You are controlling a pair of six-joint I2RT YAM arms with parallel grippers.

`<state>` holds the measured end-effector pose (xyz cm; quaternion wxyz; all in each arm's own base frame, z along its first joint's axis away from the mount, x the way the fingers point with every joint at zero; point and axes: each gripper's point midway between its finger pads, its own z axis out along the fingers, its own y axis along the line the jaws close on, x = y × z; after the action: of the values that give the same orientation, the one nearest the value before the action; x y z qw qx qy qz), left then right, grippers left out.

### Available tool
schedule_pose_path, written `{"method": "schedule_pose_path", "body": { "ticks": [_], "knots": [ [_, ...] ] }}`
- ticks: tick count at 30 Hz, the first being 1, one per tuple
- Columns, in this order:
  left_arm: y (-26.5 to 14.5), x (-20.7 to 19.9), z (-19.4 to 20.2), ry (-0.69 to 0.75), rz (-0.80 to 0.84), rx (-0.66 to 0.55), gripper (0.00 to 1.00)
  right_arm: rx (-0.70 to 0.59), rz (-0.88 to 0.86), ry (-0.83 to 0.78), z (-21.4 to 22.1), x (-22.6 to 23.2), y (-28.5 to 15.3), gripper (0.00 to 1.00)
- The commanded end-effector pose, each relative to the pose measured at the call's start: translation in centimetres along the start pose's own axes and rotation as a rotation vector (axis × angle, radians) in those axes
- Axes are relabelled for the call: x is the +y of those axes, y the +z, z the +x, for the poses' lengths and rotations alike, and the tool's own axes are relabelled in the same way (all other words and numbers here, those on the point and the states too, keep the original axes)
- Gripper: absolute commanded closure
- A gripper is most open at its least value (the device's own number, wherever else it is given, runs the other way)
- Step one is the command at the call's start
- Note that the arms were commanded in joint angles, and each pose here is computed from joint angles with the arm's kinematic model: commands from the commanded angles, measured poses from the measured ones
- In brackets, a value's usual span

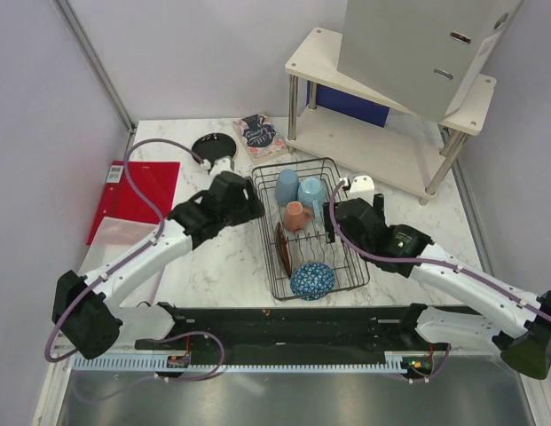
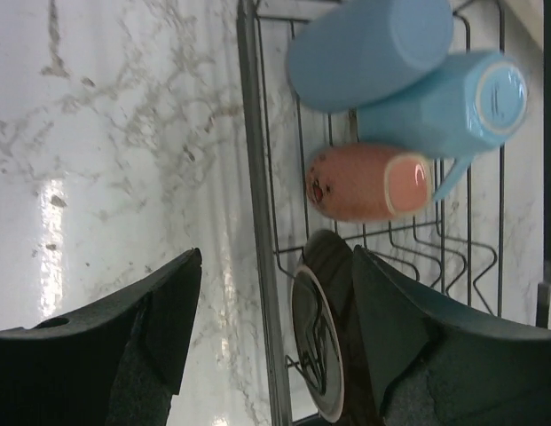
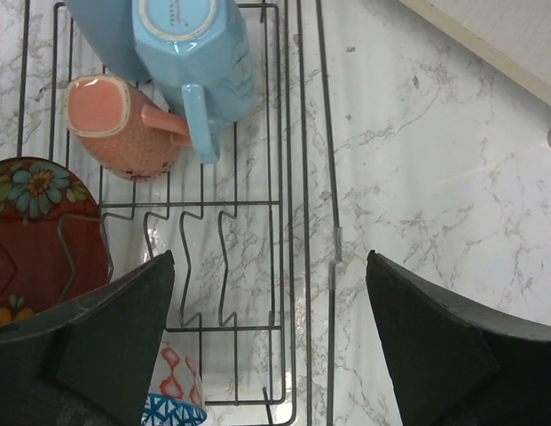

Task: Unload the mixed dishes from the dish rack
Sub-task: Adjust the dish rack at the center of the board.

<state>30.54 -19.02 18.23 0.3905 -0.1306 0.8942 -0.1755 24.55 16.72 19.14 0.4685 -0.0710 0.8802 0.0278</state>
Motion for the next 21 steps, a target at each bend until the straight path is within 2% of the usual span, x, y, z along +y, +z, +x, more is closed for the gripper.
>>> {"method": "schedule_pose_path", "body": {
  "ticks": [1,5,13,19,21],
  "knots": [
    [-2.1,-1.1,0.9,-0.041,-0.038,-0.116,0.26,-0.087,0.115,0.075,-2.8,-2.0,-1.1,0.04],
    [-3.0,-1.1,2.1,-0.050,-0.055,-0.148,0.26,-0.034,0.226,0.029,-1.4,-3.6,-0.6,0.04],
    [-1.3,0.9,5.3,-0.044,-0.114,-0.079,0.26,0.079,0.345,0.010,3.6,-5.2,2.2,0.07],
    [-0.1,1.9,7.2,-0.038,-0.138,-0.046,0.26,0.110,0.333,0.045,5.6,-4.5,4.2,0.11],
    [0.4,2.0,7.9,-0.037,-0.134,-0.026,0.27,0.139,0.326,0.038,6.3,-4.2,4.8,0.17]
  ]
}}
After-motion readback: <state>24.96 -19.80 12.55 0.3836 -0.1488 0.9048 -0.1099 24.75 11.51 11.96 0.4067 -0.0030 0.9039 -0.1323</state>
